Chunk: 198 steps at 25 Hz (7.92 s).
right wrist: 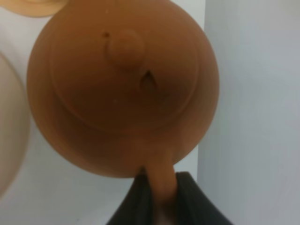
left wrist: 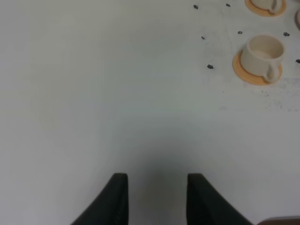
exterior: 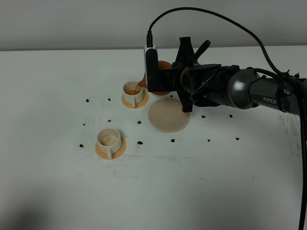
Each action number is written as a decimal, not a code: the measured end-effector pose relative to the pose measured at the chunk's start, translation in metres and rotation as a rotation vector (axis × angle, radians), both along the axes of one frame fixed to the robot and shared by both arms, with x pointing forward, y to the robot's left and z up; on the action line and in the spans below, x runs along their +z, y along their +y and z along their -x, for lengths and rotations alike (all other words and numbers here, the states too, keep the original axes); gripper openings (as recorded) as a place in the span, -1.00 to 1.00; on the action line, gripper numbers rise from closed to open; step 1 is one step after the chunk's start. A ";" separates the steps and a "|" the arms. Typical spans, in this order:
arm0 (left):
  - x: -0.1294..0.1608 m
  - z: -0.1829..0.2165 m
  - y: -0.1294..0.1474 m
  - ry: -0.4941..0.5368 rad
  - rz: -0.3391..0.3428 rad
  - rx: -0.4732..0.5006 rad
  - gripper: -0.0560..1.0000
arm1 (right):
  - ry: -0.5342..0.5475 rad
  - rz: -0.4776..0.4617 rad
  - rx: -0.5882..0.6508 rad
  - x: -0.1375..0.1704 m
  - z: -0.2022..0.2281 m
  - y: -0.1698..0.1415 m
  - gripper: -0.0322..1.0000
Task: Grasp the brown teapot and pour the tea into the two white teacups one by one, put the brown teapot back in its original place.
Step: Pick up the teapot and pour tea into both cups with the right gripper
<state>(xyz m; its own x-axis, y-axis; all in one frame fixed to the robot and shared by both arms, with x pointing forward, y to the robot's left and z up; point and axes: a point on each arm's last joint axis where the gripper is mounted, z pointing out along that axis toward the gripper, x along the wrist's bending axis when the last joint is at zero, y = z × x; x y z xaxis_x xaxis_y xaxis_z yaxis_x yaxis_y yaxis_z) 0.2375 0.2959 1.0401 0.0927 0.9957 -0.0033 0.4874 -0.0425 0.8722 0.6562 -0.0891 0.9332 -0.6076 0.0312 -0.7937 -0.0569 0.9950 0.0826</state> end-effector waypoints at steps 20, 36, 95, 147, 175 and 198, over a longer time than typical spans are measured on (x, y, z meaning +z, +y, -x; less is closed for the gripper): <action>0.000 0.000 0.000 0.000 0.000 0.000 -0.35 | -0.020 0.018 0.028 0.003 0.000 0.005 -0.77; 0.000 0.000 0.000 0.000 -0.001 0.000 -0.35 | -0.048 0.069 0.052 0.005 -0.001 0.004 -0.77; 0.000 0.000 0.000 0.000 0.000 0.000 -0.34 | -0.110 0.154 0.115 0.009 -0.003 0.005 -0.77; 0.000 0.000 0.000 0.000 -0.001 0.000 -0.34 | 0.367 -0.528 -0.416 -0.022 -0.034 -0.020 -0.77; 0.000 0.000 0.000 0.000 0.001 0.000 -0.34 | 0.302 -0.630 -0.430 0.079 0.060 -0.042 -0.77; 0.000 0.000 0.000 0.000 0.000 0.000 -0.34 | 0.318 -0.467 -0.287 0.047 0.123 0.002 -0.77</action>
<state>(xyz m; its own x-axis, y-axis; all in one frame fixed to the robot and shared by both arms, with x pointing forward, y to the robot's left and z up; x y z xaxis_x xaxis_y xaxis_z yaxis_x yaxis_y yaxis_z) 0.2375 0.2959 1.0401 0.0928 0.9957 -0.0031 0.4875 -0.0427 0.8721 0.5332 -0.0869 0.9802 -0.7278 0.5270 -0.4389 0.3057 0.8221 0.4802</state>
